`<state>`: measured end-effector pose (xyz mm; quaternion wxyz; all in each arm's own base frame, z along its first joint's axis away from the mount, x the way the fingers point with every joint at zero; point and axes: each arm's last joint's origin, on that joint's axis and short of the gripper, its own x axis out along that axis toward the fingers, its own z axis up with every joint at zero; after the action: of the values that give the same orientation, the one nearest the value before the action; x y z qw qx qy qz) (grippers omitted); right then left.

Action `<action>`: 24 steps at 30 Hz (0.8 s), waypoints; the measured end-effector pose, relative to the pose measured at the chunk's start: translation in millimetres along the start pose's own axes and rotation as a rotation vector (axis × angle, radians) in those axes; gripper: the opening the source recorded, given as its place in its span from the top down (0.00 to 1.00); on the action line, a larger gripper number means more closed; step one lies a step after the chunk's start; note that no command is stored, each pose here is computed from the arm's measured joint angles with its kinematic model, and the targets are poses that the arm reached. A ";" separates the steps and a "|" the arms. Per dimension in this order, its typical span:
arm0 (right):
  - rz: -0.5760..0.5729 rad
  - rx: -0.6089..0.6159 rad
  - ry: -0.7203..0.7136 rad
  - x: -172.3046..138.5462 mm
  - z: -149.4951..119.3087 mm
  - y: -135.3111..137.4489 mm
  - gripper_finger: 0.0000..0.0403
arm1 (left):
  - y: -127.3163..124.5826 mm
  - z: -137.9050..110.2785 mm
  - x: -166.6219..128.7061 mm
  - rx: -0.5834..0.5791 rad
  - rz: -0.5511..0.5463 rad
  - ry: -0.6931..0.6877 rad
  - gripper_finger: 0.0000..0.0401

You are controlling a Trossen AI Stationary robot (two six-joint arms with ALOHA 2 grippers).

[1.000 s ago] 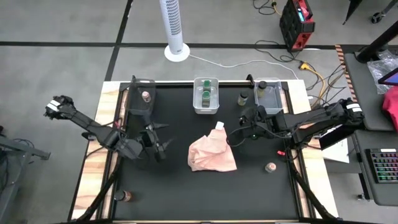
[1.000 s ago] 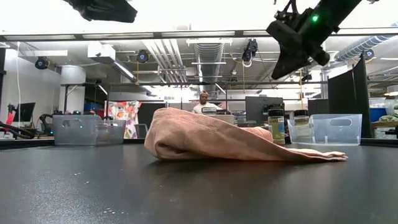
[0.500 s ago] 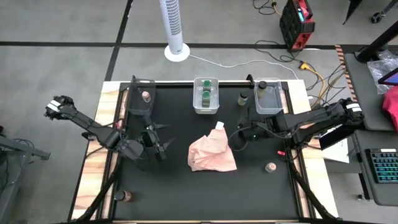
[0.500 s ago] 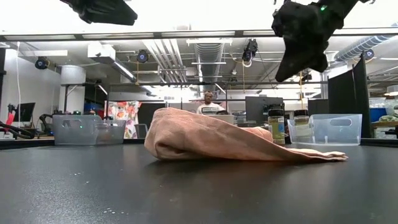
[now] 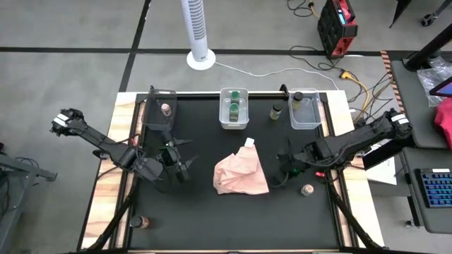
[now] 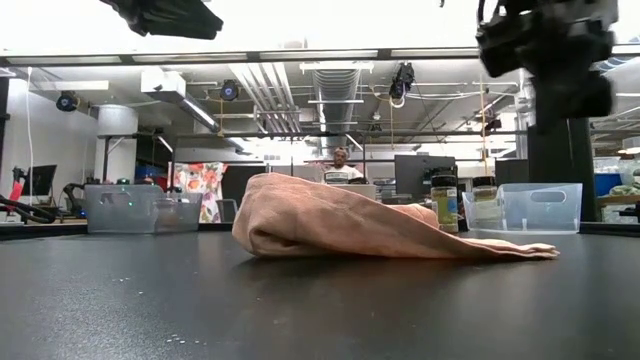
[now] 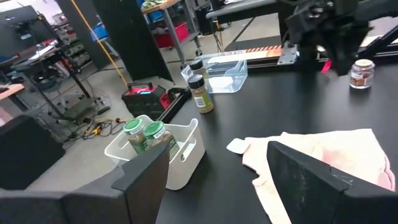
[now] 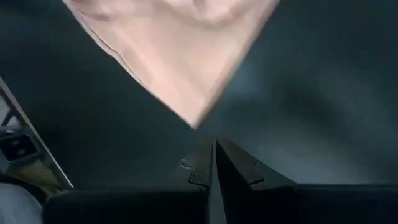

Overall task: Sort spices by type
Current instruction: Put the brown spice bottle into the black bin

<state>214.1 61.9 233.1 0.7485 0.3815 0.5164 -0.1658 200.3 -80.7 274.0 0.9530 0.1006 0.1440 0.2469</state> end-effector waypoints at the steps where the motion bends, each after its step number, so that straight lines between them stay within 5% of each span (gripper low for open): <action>1: -0.019 0.023 0.019 -1.1 -4.3 0.3 0.97 | 0.0 -0.1 0.0 0.000 0.002 0.000 0.37; 18: -0.528 0.322 0.157 -51.9 -36.3 -3.5 0.97 | 2.6 -0.7 2.4 0.002 0.034 0.005 0.37; 24: -0.561 0.295 0.179 -40.2 -36.8 -0.4 0.97 | 2.7 -2.3 2.5 0.017 0.035 0.016 0.37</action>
<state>173.5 83.0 262.7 0.5620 0.3415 0.6357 -0.4043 200.5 -76.9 272.0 0.9464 0.1092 0.1519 0.2632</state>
